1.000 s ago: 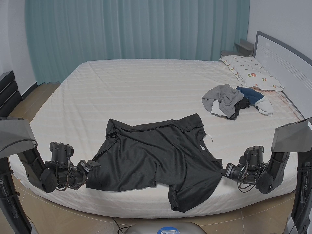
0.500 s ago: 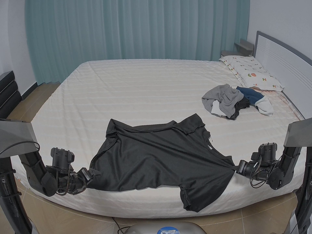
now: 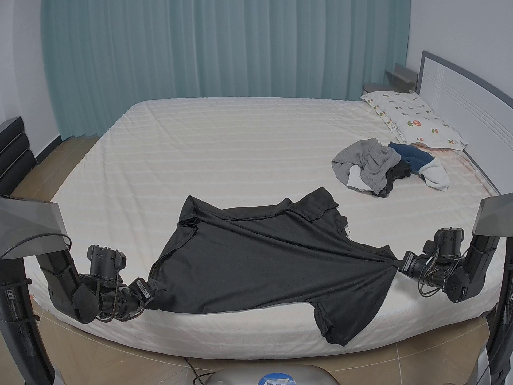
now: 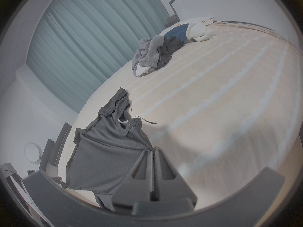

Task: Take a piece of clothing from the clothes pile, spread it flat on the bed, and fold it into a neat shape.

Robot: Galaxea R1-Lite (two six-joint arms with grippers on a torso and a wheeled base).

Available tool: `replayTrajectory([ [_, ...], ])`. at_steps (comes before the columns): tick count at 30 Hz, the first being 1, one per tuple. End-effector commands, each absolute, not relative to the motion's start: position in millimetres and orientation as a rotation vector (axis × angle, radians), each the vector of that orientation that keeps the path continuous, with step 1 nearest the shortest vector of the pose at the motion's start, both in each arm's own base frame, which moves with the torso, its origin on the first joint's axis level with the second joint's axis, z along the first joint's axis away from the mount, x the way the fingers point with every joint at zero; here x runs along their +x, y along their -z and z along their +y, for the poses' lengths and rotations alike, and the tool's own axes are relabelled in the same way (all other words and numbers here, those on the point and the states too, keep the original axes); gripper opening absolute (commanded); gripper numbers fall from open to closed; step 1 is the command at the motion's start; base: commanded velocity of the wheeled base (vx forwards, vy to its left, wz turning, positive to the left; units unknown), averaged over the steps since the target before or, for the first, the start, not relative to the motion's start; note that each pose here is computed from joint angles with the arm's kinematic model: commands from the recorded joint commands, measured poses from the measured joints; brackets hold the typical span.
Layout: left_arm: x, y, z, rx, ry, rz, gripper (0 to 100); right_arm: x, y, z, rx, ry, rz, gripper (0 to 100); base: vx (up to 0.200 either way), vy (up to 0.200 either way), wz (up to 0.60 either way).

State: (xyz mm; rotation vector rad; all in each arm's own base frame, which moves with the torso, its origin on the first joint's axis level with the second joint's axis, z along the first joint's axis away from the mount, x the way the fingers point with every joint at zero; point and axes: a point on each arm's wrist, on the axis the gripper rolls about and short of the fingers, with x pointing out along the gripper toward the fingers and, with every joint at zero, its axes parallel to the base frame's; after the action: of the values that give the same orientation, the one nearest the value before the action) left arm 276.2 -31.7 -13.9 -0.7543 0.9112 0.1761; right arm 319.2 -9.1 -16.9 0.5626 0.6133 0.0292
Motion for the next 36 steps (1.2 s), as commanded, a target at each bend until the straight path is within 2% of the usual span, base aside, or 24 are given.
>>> replayTrajectory([
  [1,281,23,-33,-0.732,-0.208,0.906,100,327,25,-13,0.575,-0.018,0.604,0,0.000,0.000,0.00],
  [16,288,29,-49,-0.676,-0.140,0.889,100,329,28,-9,0.600,-0.025,0.591,0,0.000,0.000,0.00],
  [22,291,34,-52,-0.647,-0.173,0.876,100,326,23,-9,0.617,-0.029,0.584,0,0.000,0.000,0.00],
  [33,298,38,-58,-0.625,-0.185,0.854,100,306,2,-5,0.630,-0.123,0.609,0,0.000,0.000,0.00],
  [34,298,38,-58,-0.625,-0.185,0.854,0,306,3,-3,0.630,-0.129,0.614,0,0.000,0.000,0.00],
  [36,298,38,-58,-0.623,-0.189,0.852,0,308,8,0,0.627,-0.137,0.625,0,0.000,0.000,0.00],
])
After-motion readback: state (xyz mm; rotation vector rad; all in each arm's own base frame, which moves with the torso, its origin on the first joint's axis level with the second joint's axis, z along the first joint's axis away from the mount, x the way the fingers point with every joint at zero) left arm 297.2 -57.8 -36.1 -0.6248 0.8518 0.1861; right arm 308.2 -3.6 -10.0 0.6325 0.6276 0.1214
